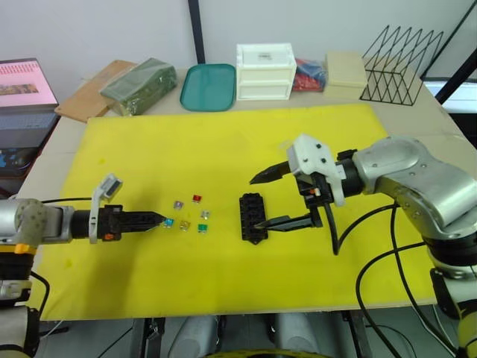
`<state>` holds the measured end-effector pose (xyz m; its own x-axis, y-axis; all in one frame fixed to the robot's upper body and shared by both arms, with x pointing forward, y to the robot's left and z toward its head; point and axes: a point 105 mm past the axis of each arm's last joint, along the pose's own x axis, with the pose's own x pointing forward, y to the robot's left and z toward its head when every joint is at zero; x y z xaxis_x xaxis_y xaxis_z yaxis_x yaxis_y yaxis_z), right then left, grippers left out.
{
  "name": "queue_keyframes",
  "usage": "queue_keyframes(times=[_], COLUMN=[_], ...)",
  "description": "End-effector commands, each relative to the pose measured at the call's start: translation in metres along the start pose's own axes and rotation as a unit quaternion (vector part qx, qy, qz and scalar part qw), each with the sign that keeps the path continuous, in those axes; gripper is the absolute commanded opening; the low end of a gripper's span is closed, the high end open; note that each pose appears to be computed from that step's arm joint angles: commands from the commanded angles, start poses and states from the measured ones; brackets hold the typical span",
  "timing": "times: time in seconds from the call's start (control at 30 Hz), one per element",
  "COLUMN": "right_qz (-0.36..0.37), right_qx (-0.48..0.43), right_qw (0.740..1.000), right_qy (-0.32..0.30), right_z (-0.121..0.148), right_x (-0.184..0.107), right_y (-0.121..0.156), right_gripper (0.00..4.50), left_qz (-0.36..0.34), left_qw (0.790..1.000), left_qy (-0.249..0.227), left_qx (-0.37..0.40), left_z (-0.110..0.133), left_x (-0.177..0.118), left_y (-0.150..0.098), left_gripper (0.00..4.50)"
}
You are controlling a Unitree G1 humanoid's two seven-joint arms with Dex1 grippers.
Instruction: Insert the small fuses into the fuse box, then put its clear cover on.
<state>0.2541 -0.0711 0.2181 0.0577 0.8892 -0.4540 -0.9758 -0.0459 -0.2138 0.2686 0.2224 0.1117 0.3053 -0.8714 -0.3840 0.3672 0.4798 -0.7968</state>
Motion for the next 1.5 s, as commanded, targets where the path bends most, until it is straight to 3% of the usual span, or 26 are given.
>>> queue_keyframes(times=[0.03, 0.4, 0.5, 0.67, 1.17, 1.27, 1.5], right_qz=[-0.004, -0.005, -0.005, -0.003, -0.001, 0.0, -0.001], right_qx=[-0.028, -0.032, -0.033, -0.035, -0.038, -0.038, -0.035], right_qw=[1.0, 0.999, 0.999, 0.999, 0.999, 0.999, 0.999], right_qy=[-0.004, -0.002, -0.002, -0.002, -0.002, -0.002, 0.0], right_z=[0.011, 0.014, 0.015, 0.016, 0.017, 0.017, 0.016], right_x=[-0.004, -0.005, -0.005, -0.005, -0.004, -0.005, -0.006], right_y=[0.001, 0.0, 0.0, 0.0, 0.0, 0.0, 0.0], right_gripper=[4.5, 4.5, 4.5, 4.5, 4.5, 4.5, 4.5], left_qz=[-0.001, -0.003, 0.001, 0.007, 0.028, 0.033, 0.038], left_qw=[1.0, 1.0, 1.0, 1.0, 0.999, 0.999, 0.998], left_qy=[0.0, 0.006, 0.006, 0.01, 0.014, 0.012, 0.011], left_qx=[0.009, 0.016, 0.017, 0.02, 0.033, 0.035, 0.048], left_z=[0.004, 0.0, -0.001, -0.005, -0.009, -0.009, -0.009], left_x=[0.004, 0.012, 0.012, 0.011, 0.01, 0.009, 0.004], left_y=[-0.002, 0.003, 0.004, 0.007, 0.015, 0.017, 0.017], left_gripper=[3.28, 3.28, 2.62, 0.83, 0.83, 0.05, 0.05])
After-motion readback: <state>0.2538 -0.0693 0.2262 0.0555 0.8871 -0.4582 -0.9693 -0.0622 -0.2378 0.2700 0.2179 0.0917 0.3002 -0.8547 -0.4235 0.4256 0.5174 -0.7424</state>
